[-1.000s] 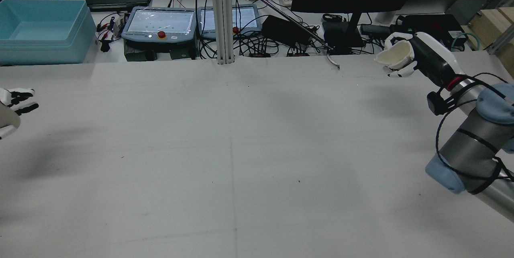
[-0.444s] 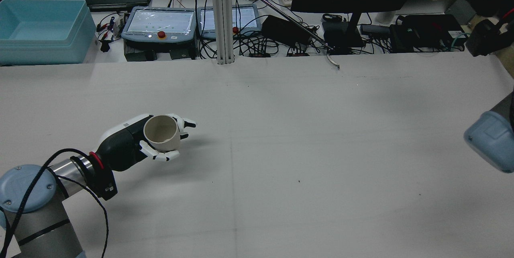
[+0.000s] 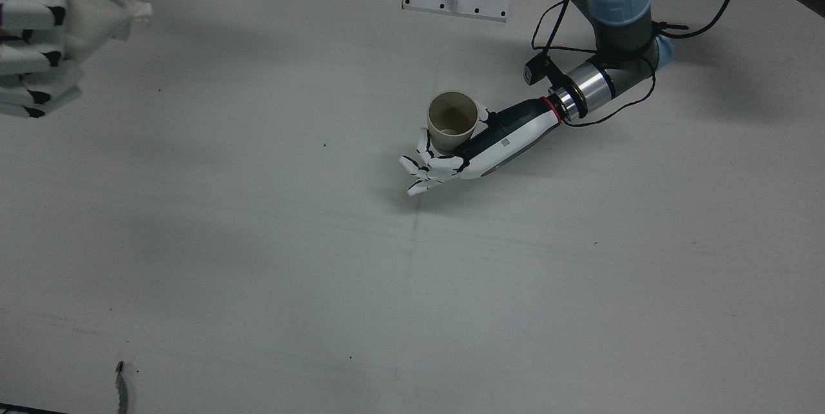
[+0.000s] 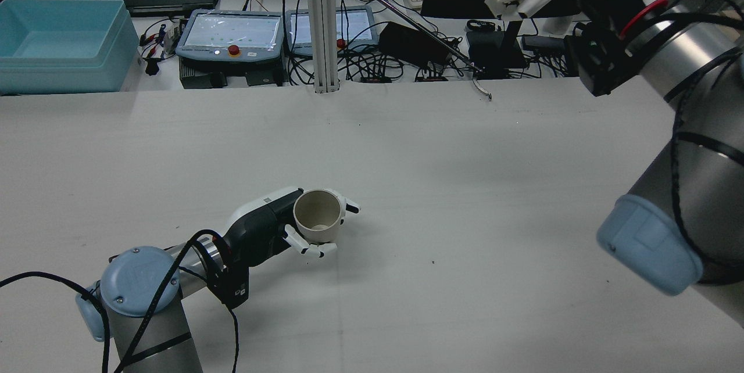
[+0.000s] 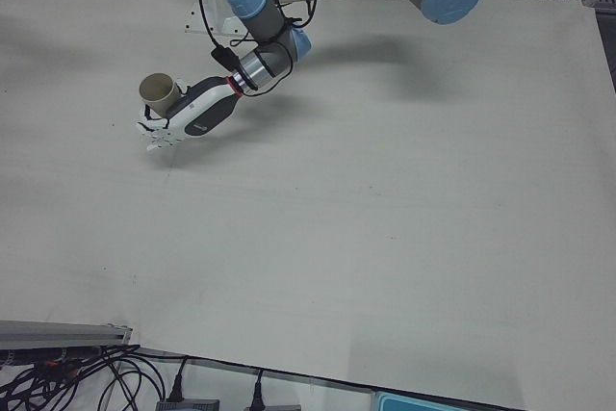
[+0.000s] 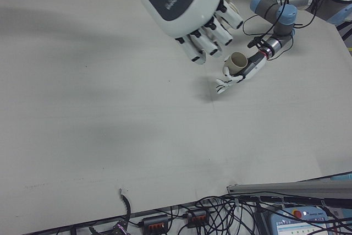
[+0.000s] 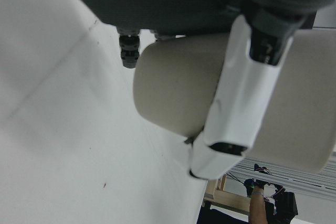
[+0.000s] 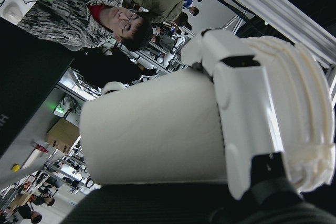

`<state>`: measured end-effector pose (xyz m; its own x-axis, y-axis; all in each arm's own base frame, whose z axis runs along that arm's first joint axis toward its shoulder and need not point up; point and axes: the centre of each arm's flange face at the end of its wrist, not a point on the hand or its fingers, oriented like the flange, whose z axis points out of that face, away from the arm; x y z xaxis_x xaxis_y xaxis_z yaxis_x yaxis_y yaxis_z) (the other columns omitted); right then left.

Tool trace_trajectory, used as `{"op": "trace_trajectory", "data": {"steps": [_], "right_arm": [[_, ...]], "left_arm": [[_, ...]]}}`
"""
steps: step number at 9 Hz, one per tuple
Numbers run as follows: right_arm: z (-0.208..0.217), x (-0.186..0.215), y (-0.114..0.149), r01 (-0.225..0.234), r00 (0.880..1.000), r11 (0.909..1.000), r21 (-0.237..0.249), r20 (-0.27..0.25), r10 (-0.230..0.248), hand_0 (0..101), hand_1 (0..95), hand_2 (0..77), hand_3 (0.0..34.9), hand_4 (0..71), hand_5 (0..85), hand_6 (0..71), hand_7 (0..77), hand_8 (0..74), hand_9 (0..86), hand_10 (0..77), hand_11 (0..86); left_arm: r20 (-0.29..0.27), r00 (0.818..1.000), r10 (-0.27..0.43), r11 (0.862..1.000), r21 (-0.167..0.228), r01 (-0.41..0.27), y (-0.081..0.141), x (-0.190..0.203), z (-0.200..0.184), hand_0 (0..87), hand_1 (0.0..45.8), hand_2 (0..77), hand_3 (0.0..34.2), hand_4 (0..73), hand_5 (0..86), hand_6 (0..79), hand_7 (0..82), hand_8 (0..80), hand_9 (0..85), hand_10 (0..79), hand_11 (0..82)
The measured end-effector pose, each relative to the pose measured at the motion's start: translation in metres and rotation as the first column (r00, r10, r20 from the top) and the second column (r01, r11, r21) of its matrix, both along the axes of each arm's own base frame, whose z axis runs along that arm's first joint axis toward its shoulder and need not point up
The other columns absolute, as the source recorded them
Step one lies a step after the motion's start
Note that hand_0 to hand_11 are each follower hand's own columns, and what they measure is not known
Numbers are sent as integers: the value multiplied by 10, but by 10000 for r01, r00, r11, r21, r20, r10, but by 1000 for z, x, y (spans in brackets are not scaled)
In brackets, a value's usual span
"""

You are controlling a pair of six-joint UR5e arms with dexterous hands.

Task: Pour water
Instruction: 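Tilt the white cup over the beige cup held by the left hand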

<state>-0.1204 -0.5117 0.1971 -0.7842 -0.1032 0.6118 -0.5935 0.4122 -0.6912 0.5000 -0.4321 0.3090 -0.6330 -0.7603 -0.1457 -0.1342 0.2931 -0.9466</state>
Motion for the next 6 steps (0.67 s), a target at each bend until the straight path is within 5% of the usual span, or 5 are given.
{"op": "trace_trajectory", "data": {"steps": [3,6], "right_arm": [[-19,-134,42,1115,9800,9927,454,-1709,-1023,800,196,453,141,436,693,573,671,415,545,376,545],[-5,-201,68,1796,9475,9835,226,-2729,-1668,802,196,453,140,398,704,567,671,393,529,360,556]], "left_arm": [[-107,9999,56,10000,38,-56,0,6,-22,803,278,398,77,382,529,207,322,82,71,71,147],[-180,9998,60,10000,13,-60,0,6,-26,805,278,398,77,387,529,207,322,82,71,71,142]]}}
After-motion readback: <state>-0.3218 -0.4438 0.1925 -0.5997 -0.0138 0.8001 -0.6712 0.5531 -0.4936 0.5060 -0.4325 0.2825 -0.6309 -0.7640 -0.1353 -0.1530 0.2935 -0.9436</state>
